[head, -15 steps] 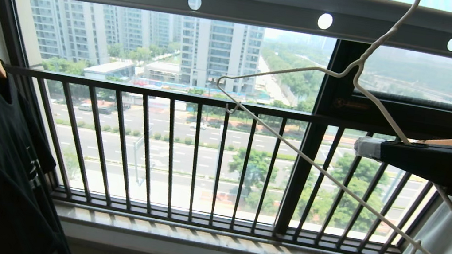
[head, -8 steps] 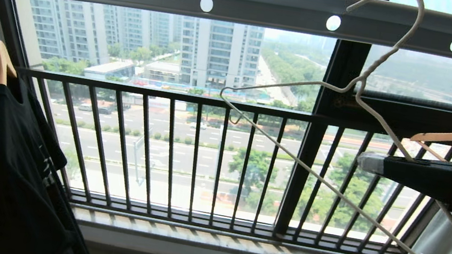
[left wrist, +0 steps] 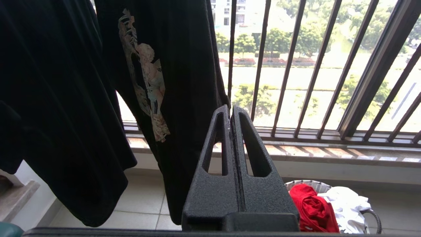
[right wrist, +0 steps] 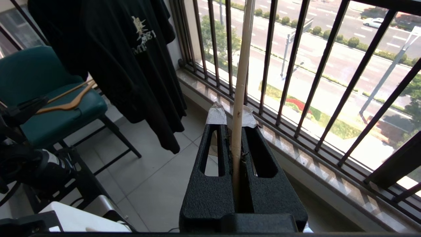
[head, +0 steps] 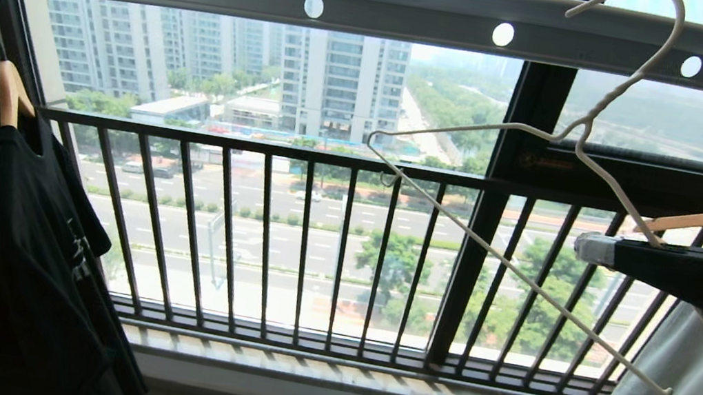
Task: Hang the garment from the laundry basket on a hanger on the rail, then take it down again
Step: Pick up the clothes rack on the clothesline, then pick up clothes from the basket
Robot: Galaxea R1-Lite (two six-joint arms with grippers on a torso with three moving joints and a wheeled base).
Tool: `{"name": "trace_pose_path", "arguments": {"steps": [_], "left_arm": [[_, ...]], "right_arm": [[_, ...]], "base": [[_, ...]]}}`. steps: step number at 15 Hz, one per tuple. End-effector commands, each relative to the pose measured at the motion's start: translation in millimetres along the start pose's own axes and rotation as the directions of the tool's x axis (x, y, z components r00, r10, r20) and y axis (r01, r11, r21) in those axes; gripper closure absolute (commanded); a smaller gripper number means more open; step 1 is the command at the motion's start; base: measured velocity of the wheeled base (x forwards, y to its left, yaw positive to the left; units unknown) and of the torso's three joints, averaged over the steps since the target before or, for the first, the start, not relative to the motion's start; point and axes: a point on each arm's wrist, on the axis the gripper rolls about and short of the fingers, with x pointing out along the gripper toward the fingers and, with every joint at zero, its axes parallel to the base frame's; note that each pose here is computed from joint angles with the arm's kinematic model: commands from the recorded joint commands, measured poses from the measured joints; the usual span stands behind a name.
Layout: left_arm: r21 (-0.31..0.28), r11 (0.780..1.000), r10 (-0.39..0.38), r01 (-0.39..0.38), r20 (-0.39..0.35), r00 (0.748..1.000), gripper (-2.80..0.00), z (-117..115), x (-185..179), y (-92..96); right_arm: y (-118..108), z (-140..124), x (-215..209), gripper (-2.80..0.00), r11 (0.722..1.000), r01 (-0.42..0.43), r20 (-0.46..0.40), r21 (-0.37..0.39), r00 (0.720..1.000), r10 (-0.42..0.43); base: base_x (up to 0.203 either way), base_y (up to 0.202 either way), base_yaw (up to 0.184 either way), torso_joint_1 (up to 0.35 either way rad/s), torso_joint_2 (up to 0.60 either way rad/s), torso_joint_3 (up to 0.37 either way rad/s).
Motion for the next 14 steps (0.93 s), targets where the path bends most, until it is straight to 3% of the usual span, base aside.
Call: {"name": "trace_pose_path", "arguments": {"steps": [1, 14], "left_arm": [[0.0, 1.0, 0.002, -0.002, -0.002, 1.0, 0.0, 0.0, 0.1, 0.0], [0.0, 1.0, 0.002, -0.002, -0.002, 1.0, 0.0, 0.0, 0.1, 0.0]], "right_arm": [[-0.8, -0.5, -1.0, 0.0, 1.0, 0.004, 0.0, 0.001, 1.0, -0.004], [-1.2, -6.2, -4.0, 0.0, 1.0, -0.011, -0.01, 0.001, 1.0, 0.011]], "base": [[0.0, 0.0, 0.0, -0.125, 0.27, 0.14], [0.0, 0.0, 0.0, -0.135, 0.3, 0.158]]}}
